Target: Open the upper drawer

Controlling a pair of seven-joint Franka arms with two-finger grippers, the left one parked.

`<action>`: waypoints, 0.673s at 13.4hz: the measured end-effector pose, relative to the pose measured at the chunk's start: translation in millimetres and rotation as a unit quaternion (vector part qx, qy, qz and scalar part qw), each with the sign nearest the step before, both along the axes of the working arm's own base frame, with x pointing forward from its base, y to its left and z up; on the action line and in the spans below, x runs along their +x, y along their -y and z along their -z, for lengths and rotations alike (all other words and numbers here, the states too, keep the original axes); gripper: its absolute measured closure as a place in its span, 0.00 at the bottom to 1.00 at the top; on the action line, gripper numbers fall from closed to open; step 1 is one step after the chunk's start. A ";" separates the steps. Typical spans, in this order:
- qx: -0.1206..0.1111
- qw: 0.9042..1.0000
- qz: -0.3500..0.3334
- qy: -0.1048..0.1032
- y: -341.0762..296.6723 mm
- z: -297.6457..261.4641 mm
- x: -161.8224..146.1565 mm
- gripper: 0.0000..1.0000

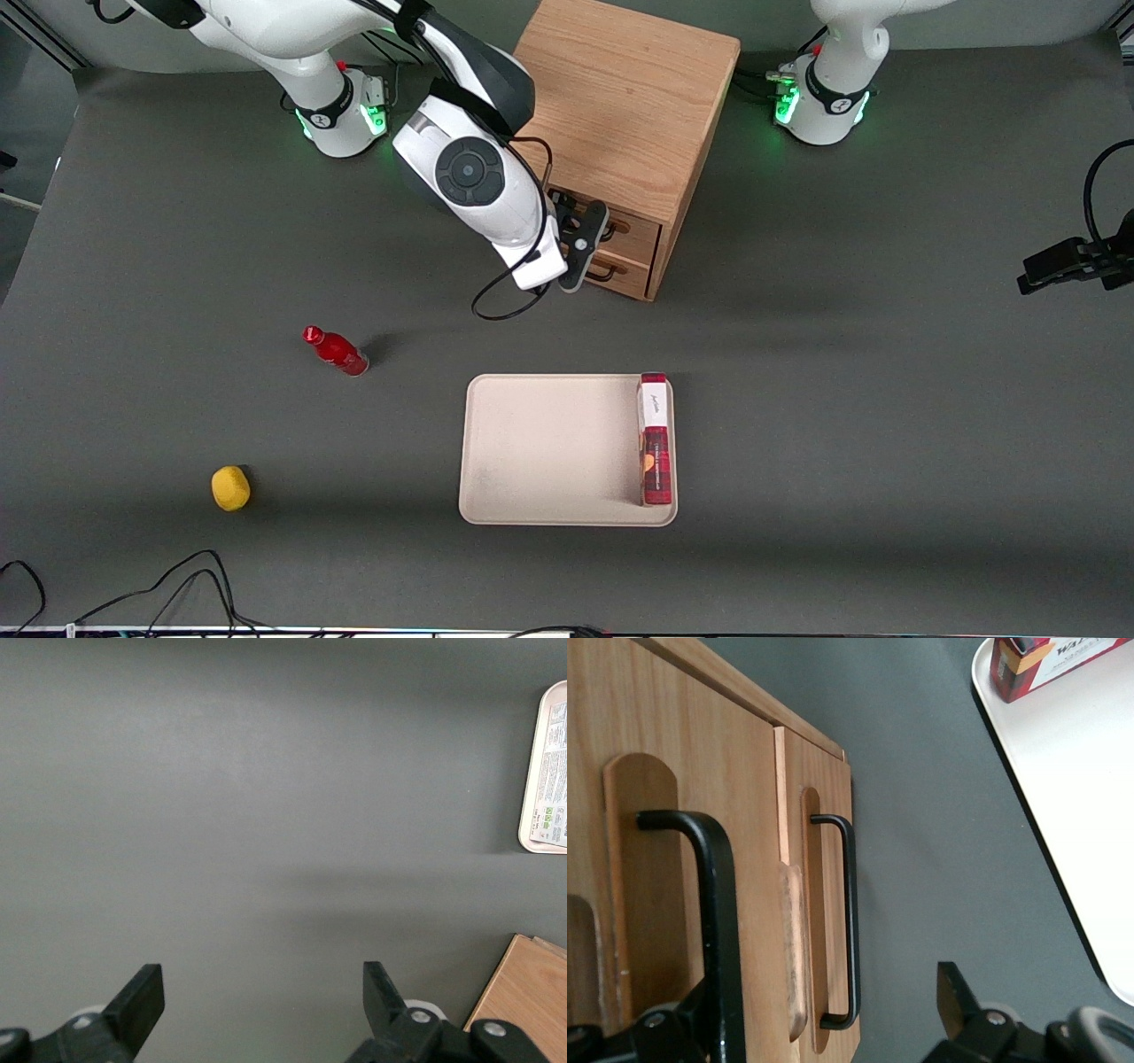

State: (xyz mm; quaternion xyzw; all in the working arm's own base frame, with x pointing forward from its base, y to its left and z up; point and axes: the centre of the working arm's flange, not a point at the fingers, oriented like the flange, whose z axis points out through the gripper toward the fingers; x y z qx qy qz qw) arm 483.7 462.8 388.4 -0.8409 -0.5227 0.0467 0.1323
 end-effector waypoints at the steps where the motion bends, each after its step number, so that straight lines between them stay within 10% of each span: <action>1: -0.001 1.000 0.000 0.001 0.5 0.1 0.6 0.00; 9: -0.012 1.000 0.003 0.026 11.5 1.3 14.3 0.00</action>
